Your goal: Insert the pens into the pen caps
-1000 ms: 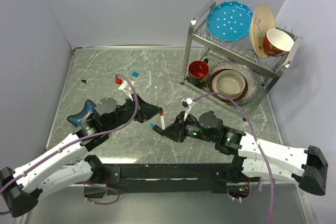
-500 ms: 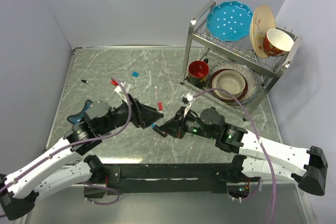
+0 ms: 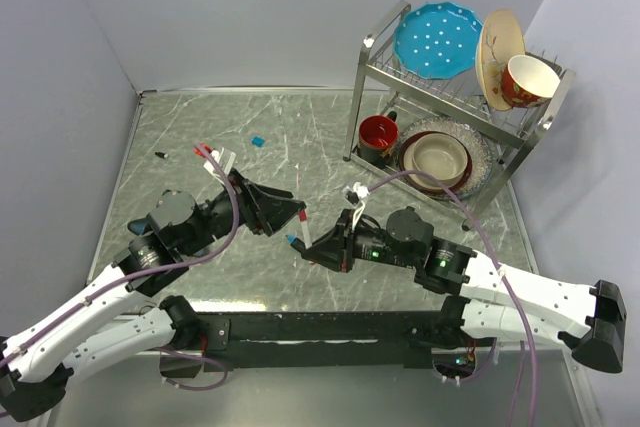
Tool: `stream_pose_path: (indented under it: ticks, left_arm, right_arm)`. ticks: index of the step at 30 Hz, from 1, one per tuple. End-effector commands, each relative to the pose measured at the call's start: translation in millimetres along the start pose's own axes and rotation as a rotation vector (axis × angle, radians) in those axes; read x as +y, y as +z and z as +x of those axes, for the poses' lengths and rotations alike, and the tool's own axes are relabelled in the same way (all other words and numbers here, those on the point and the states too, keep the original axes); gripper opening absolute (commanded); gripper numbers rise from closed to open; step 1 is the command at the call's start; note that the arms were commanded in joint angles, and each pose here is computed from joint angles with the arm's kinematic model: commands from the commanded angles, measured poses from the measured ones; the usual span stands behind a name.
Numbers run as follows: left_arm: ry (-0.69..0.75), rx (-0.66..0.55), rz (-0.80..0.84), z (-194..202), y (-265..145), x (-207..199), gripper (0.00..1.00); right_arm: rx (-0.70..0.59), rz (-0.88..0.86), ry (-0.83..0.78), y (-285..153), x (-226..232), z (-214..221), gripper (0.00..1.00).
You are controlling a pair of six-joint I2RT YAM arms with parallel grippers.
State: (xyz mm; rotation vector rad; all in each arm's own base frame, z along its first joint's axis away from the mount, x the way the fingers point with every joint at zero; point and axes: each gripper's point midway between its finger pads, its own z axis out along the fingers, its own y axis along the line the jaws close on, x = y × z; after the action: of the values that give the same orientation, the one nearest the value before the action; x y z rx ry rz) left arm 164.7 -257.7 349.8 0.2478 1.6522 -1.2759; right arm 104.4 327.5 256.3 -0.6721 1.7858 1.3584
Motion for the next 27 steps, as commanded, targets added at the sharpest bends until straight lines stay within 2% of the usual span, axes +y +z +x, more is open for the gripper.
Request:
stream_pose_path:
  ticks: [1, 4, 7, 12, 19, 21, 22, 23, 25, 27]
  left_arm:
    - [0.019, -0.031, 0.077, -8.7, 2.3, -15.4, 0.58]
    - [0.019, 0.008, 0.095, 0.6, 2.5, -16.2, 0.45]
    - [-0.009, 0.024, 0.093, 6.9, 1.9, -14.0, 0.41]
    - [-0.036, 0.029, 0.105, 16.2, -5.3, -11.4, 0.4]
    - [-0.039, 0.022, 0.119, 17.7, -13.8, -12.8, 0.19]
    - [-0.05, 0.032, 0.127, 20.5, -14.7, -13.8, 0.24]
    - [-0.054, 0.033, 0.133, 20.9, -15.8, -14.8, 0.41]
    - [-0.059, 0.041, 0.132, 23.1, -16.3, -14.3, 0.5]
    - [-0.059, 0.044, 0.127, 24.0, -18.0, -13.4, 0.62]
    - [-0.057, 0.036, 0.118, 21.8, -18.8, -12.6, 0.66]
  right_arm:
    - [-0.068, -0.075, -0.012, 0.4, 26.5, -27.6, 0.0]
    - [-0.07, -0.088, -0.004, 3.3, 30.2, -27.3, 0.0]
    - [-0.081, -0.092, 0.005, 5.2, 32.2, -30.3, 0.0]
    - [-0.096, -0.09, -0.001, 6.8, 35.2, -38.3, 0.0]
    - [-0.1, -0.107, -0.003, 7.8, 39.4, -41.3, 0.0]
    - [-0.096, -0.106, -0.004, 9.5, 38.8, -40.6, 0.0]
    - [-0.097, -0.112, -0.007, 9.4, 40.7, -42.3, 0.0]
    - [-0.094, -0.112, -0.008, 10.4, 40.4, -41.7, 0.0]
    - [-0.095, -0.118, -0.007, 10.6, 42.1, -43.5, 0.0]
    - [-0.091, -0.123, -0.008, 10.8, 43.6, -42.8, 0.0]
